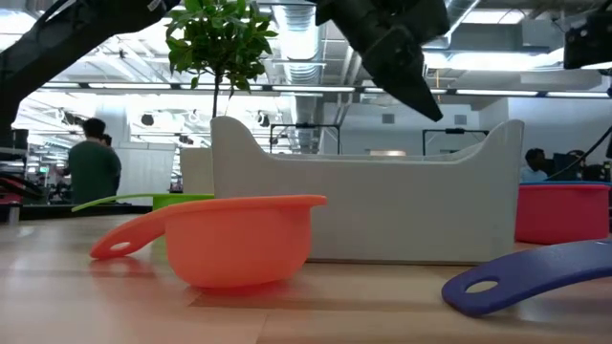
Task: Nest measuring cups in basket
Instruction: Adjust the large dark blue measuring cup
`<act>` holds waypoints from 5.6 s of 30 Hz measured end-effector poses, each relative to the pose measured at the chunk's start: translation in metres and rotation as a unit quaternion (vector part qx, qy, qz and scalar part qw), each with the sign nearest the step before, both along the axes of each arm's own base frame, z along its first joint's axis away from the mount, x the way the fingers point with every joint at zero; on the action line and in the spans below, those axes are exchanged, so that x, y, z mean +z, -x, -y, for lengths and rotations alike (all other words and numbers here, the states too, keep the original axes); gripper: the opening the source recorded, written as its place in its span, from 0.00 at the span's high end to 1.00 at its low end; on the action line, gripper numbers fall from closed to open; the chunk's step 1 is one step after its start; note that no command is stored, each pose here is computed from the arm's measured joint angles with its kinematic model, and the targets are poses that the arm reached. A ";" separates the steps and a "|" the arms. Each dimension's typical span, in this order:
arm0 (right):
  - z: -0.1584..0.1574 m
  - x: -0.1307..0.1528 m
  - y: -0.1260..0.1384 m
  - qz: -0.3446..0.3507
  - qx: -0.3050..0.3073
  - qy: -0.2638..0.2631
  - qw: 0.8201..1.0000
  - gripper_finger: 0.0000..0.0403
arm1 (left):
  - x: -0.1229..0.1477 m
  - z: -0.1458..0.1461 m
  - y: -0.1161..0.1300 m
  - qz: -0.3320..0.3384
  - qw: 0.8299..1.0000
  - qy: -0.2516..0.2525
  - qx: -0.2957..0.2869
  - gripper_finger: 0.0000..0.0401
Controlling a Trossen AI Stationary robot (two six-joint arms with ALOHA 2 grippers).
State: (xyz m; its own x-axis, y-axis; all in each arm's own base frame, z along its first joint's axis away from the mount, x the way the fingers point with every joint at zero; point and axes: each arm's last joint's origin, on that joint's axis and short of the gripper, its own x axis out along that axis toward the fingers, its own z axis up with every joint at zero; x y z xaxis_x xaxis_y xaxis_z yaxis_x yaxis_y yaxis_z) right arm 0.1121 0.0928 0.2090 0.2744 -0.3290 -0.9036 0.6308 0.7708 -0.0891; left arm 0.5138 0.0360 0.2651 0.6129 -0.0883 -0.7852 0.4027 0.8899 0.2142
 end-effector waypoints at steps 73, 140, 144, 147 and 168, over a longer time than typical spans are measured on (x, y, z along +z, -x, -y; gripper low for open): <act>-0.001 0.001 -0.003 0.033 -0.004 0.006 0.999 0.95 | -0.064 0.061 -0.024 -0.023 0.997 -0.013 -0.078 1.00; 0.035 -0.046 -0.042 0.034 0.003 0.024 0.999 0.92 | -0.084 0.043 -0.035 -0.010 0.994 -0.073 -0.081 1.00; 0.034 -0.045 -0.045 0.044 0.014 0.021 0.999 0.93 | -0.084 0.039 -0.035 -0.008 0.994 -0.072 -0.078 1.00; 0.034 -0.045 -0.045 0.045 0.014 0.021 0.999 0.95 | -0.083 0.037 -0.036 -0.003 0.994 -0.073 -0.076 1.00; 0.034 -0.045 -0.045 0.043 0.015 0.020 0.999 0.95 | -0.083 0.037 -0.031 -0.026 0.993 -0.082 -0.078 1.00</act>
